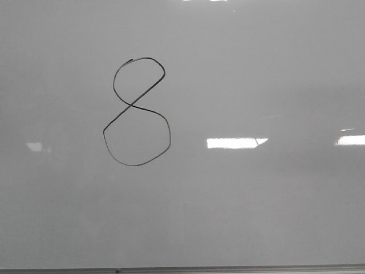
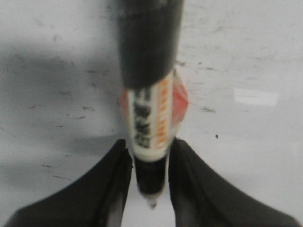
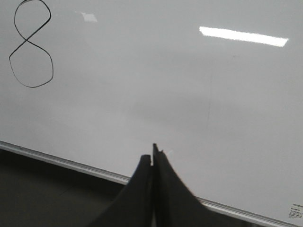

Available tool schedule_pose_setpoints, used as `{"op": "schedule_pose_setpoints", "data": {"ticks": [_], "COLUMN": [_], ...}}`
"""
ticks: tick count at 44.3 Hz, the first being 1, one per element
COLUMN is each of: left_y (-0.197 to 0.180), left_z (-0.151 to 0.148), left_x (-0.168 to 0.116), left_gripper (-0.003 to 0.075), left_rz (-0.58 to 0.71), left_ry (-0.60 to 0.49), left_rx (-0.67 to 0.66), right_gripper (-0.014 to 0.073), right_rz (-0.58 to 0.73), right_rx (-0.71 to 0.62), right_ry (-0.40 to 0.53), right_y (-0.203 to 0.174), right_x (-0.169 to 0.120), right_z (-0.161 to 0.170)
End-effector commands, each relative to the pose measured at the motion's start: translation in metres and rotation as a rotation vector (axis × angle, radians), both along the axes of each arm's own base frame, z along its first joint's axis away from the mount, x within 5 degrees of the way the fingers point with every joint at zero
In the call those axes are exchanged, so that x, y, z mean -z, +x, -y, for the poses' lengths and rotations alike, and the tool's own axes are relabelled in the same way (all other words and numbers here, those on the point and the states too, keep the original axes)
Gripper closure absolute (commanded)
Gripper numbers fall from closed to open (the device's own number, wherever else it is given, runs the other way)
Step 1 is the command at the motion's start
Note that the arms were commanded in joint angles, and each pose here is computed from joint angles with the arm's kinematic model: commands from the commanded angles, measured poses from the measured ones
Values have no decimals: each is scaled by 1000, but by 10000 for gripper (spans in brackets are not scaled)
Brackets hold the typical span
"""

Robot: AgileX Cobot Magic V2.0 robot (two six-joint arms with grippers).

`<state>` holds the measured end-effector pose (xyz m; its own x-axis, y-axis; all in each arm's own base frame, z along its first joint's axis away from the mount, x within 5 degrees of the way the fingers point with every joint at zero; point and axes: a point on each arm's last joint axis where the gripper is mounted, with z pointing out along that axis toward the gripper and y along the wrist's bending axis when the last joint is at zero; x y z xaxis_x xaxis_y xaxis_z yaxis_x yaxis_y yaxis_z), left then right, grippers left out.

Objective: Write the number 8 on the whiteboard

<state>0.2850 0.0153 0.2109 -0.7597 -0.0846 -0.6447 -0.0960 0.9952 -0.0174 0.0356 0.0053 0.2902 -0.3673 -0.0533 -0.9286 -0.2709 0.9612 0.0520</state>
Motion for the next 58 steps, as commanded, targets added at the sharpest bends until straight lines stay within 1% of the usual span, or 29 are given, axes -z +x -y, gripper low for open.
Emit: {"op": "schedule_pose_setpoints", "data": {"ticks": [1,4,9,12,19,27,30,34,38,42,47,48,49,58], "left_y": [6,6,6,4,-6,-27,-40,-60,-81,-103,-128,-133,-137,-176], "left_z": [0,0,0,0,-1,0,2,3,4,5,7,7,7,9], "left_x": [-19,-19,-19,-19,-31,-58,-65,-73,-73,-71,-71,-72,-73,-87], "left_gripper": [468,421,297,244,237,246,270,325,408,521,705,725,738,741], "left_rz": [115,117,115,104,98,194,240,303,351,395,472,490,508,674], "left_ry": [-8,-8,-8,-7,21,29,31,33,34,30,24,17,13,17], "left_rx": [-8,-8,-8,-9,4,4,9,10,12,10,6,3,1,-1], "right_gripper": [665,665,665,665,665,665,665,665,665,665,665,665,665,665], "right_rz": [84,82,79,79,79,82,82,82,82,82,82,82,82,82], "right_rx": [6,6,7,7,7,6,6,6,6,6,6,6,6,6], "right_ry": [9,8,7,7,7,8,8,8,8,8,8,8,8,8], "right_y": [3,3,3,3,3,3,3,3,3,3,3,3,3,3], "right_x": [-12,-12,-12,-12,-12,-12,-12,-12,-12,-12,-12,-12,-12,-12], "right_z": [0,0,0,0,0,0,0,0,0,0,0,0,0,0]}}
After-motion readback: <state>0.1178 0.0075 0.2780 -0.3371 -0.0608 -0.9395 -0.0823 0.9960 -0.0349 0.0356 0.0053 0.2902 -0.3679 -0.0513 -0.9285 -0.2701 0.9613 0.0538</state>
